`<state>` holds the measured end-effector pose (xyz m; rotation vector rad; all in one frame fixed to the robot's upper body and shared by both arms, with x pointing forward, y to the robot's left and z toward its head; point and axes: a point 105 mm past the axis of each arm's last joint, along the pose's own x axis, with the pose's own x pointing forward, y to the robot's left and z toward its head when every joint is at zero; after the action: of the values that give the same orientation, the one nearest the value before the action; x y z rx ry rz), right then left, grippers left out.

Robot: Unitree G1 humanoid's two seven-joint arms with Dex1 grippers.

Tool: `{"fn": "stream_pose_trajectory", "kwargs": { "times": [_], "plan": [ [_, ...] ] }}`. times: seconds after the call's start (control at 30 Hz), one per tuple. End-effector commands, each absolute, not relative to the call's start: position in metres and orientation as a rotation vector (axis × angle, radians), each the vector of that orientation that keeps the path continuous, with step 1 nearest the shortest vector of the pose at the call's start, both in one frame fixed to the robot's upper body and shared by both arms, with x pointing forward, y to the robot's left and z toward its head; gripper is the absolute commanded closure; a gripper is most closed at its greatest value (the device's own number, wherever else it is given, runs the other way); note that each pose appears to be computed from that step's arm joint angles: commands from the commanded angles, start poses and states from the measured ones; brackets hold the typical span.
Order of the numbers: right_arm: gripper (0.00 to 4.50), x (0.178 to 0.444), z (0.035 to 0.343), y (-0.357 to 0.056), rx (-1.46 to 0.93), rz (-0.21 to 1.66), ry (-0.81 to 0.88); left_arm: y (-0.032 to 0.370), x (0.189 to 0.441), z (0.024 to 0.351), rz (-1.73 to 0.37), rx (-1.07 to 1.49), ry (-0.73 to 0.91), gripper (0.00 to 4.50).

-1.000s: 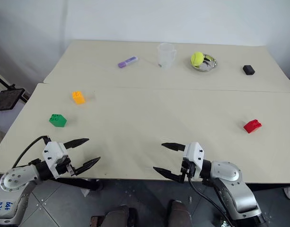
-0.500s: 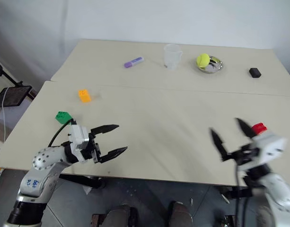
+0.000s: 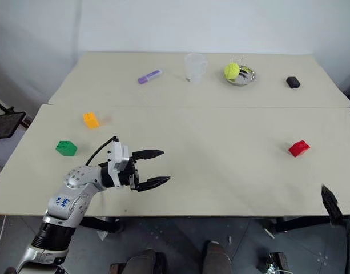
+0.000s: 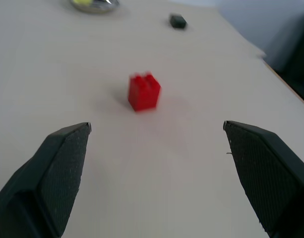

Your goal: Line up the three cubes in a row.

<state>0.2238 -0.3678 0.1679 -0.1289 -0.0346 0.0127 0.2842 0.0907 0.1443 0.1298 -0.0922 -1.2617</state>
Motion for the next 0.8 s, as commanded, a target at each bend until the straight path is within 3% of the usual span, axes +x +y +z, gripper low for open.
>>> {"fn": "stream_pose_trajectory", "kwargs": {
  "times": [0.03,0.33,0.67,0.8],
  "plan": [
    [0.0,0.245,0.169,-0.375,-0.146,0.105,0.053,0.089,0.279,0.156,-1.26,0.137,-0.157,0.04],
    [0.0,0.308,0.158,-0.392,-0.208,0.246,0.217,0.09,0.268,0.169,-1.275,0.049,-0.151,0.04],
    [0.0,0.33,0.138,-0.397,-0.215,0.26,0.298,0.093,0.263,0.17,-1.27,0.074,-0.126,0.04],
    [0.91,0.337,0.135,-0.394,-0.241,0.263,0.3,0.094,0.265,0.171,-1.267,0.082,-0.122,0.0]
  ]
}}
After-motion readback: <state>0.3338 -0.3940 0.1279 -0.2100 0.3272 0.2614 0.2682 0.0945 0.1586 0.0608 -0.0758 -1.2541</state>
